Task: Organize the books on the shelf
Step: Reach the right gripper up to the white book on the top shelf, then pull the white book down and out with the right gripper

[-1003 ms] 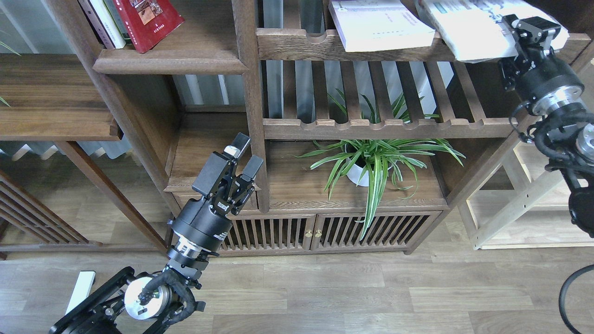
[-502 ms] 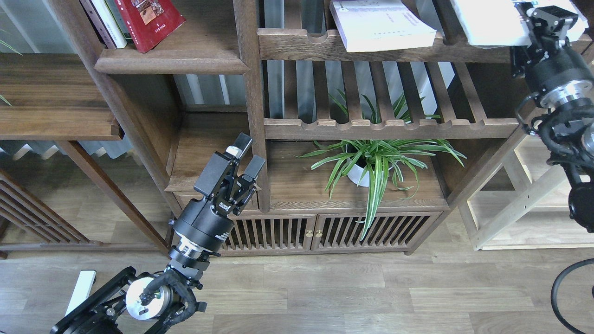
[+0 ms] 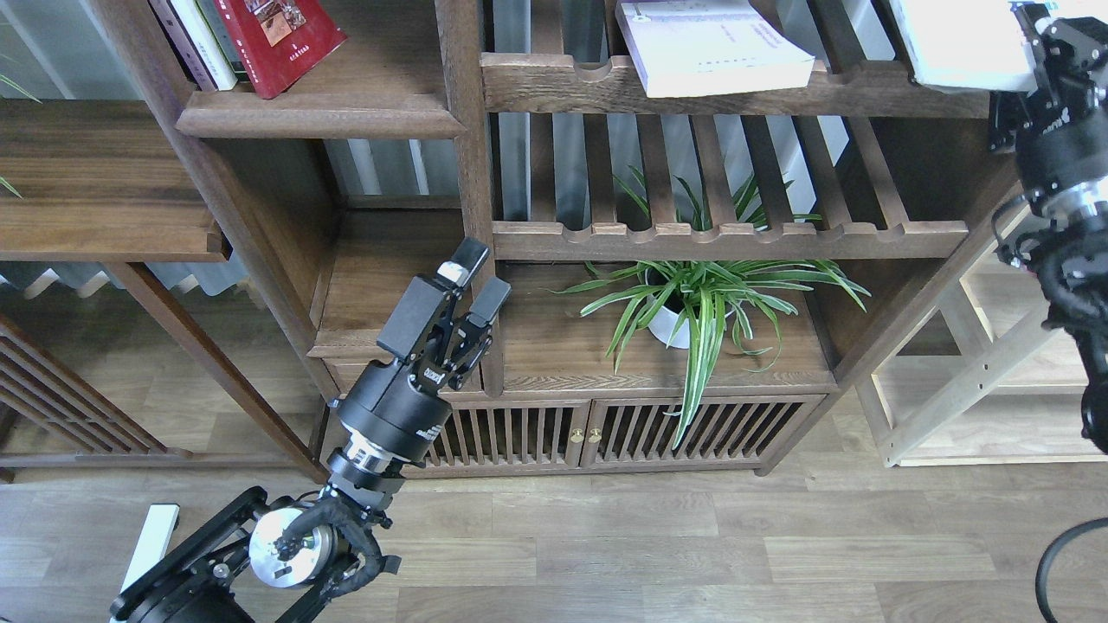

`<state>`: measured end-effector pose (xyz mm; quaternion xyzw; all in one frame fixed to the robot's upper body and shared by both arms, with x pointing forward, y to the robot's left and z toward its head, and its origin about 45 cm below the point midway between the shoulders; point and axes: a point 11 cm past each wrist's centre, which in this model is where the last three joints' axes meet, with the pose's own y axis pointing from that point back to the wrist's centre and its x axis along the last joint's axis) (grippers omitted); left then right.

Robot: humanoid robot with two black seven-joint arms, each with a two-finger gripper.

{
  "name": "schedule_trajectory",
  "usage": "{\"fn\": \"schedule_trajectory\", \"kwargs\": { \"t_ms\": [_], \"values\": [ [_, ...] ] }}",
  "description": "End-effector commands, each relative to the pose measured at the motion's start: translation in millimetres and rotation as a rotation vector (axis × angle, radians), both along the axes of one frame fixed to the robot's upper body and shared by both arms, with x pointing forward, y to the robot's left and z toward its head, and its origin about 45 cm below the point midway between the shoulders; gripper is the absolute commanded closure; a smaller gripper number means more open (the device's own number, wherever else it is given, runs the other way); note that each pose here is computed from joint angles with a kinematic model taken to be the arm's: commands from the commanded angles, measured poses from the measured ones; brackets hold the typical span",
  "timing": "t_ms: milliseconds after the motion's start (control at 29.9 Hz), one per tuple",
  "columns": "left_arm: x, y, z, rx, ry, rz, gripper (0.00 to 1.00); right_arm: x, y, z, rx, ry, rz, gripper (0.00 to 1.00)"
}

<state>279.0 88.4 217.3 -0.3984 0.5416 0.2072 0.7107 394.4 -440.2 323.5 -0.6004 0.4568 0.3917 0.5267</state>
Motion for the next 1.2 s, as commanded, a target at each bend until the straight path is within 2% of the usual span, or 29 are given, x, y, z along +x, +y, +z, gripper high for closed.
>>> {"fn": "schedule_trajectory", "kwargs": {
  "t_ms": [0, 167, 502, 736, 1170],
  "values": [
    [4.2, -6.6, 10.2, 0.0, -0.038, -0.012, 0.02, -13.8, -1.6, -1.6, -0.017, -0.095, 0.013, 0.95],
    [7.8, -12.7, 19.8, 0.006, -0.078, -0.023, 0.02, -25.1, -4.2, -1.0, -0.029, -0.171, 0.017, 0.95],
    [18.8, -19.7, 42.2, 0.024, -0.164, -0.044, 0.02, -54.7, -9.2, -48.1, -0.034, -0.052, 0.008, 0.96],
    [24.2, -20.3, 43.9, 0.041, -0.178, -0.044, 0.02, -60.0, -15.5, -44.5, -0.052, -0.051, 0.001, 0.96],
    [49.9, -22.3, 48.7, 0.117, -0.226, -0.035, 0.02, -82.1, -15.2, -72.0, -0.044, 0.023, -0.005, 0.96]
  ]
}}
